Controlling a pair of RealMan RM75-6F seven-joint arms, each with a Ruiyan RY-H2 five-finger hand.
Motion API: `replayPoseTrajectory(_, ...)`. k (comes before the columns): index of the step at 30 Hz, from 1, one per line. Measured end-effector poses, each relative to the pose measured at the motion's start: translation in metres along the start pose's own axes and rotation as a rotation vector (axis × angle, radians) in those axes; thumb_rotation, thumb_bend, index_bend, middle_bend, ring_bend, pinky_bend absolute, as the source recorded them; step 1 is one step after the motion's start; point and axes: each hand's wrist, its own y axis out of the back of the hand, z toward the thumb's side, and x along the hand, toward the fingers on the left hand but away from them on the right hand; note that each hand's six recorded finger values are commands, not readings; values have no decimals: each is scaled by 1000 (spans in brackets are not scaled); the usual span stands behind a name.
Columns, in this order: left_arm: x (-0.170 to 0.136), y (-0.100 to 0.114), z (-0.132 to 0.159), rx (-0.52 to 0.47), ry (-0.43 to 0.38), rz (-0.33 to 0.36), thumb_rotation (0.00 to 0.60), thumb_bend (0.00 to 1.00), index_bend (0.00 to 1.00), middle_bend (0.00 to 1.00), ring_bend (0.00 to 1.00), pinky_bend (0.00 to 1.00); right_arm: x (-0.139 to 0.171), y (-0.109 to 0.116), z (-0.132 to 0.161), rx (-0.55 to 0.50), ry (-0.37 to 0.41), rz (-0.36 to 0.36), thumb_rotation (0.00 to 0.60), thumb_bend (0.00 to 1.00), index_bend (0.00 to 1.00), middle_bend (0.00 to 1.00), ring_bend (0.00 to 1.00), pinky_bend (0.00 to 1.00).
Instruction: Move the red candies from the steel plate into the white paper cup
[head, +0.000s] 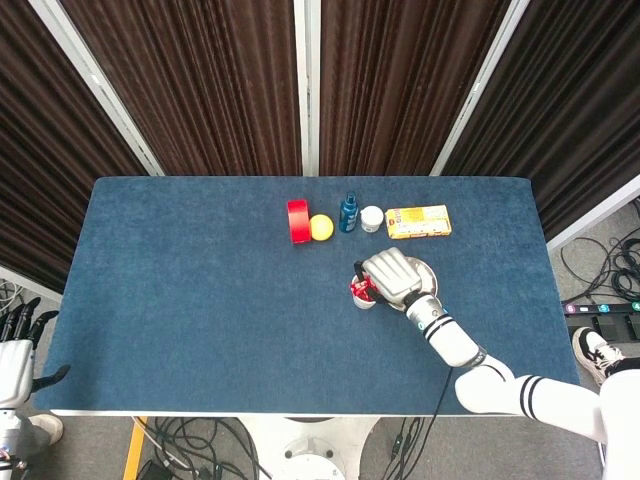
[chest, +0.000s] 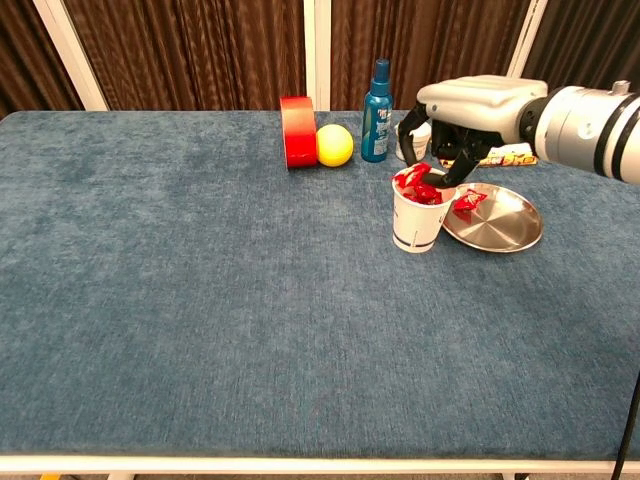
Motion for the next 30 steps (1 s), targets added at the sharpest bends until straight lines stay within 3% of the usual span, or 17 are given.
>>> replayPoseTrajectory(4,1,-1,-1,-2,0,0,600,0,259,153,92,127,0,0,-1,11,-4,6,600,162,412,980,936,1000)
replayPoseTrajectory(6,1,-1,0,-4,0,1,600,0,259,153,92,127,1,2,-2,14,-9,-1,600,136,407,979,936,1000)
replayPoseTrajectory(15,2,-1,1,-3,-6,4,600,0,259,153,92,127,13,19,-45,-14,-126,-56,600,145,412,979,936,1000)
replayPoseTrajectory(22,3,-1,4,-1,-12,-2,600,0,259,153,92,127,12,-1,-87,32,-235,3,600,170,443,980,936,1000)
replayPoseTrajectory(30,3,0,5,7,-9,-3,600,0,259,153,92,127,0,-34,-103,56,-284,79,600,184,448,979,936,1000)
